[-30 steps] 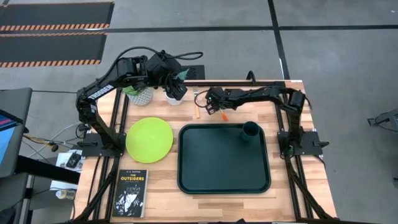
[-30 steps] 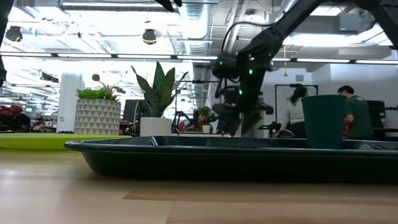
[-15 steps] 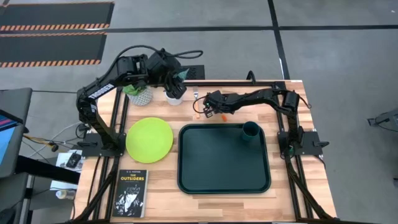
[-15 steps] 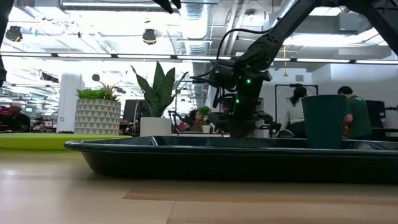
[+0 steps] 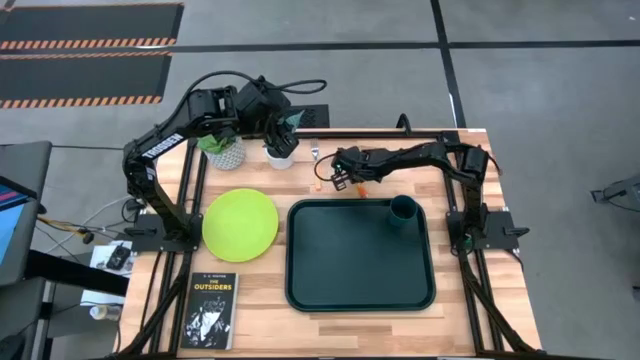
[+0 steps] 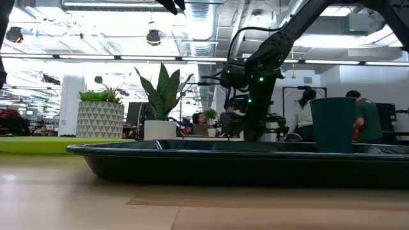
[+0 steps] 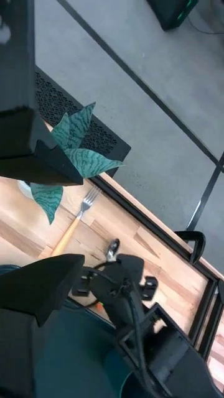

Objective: Pick and place plate/cup/fork/spoon on tray
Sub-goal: Put the orange white spoon on the left side of the black tray

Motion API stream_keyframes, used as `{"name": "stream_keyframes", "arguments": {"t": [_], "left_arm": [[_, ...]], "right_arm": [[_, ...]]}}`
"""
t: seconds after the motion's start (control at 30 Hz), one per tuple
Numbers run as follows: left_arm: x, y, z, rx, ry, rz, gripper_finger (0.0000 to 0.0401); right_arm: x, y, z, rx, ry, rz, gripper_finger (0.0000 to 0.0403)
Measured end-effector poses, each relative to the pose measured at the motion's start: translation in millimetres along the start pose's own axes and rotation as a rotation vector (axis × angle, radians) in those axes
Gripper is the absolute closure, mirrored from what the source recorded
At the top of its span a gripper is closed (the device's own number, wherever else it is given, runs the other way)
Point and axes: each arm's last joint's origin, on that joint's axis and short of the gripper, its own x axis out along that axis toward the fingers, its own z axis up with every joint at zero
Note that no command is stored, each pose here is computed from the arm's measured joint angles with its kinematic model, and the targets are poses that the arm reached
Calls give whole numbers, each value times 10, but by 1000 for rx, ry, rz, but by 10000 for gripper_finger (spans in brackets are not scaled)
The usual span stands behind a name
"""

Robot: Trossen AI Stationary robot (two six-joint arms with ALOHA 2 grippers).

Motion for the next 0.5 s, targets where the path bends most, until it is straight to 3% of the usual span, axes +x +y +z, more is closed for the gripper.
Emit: {"name": "stream_keyframes", "arguments": {"t": [0.2,0.4,0.5], "left_arm": [[0,0,0,7,0,0,222],[33,79,31,-10,-8,-11,222],[79,191,63,-45,-6,-68,222]], "right_arm": [[-169,-112,23,0,34,-22,397],[-460,-160,87,-14,-22,-3,399],[-648,-186,135,-6,-65,30,400]]}}
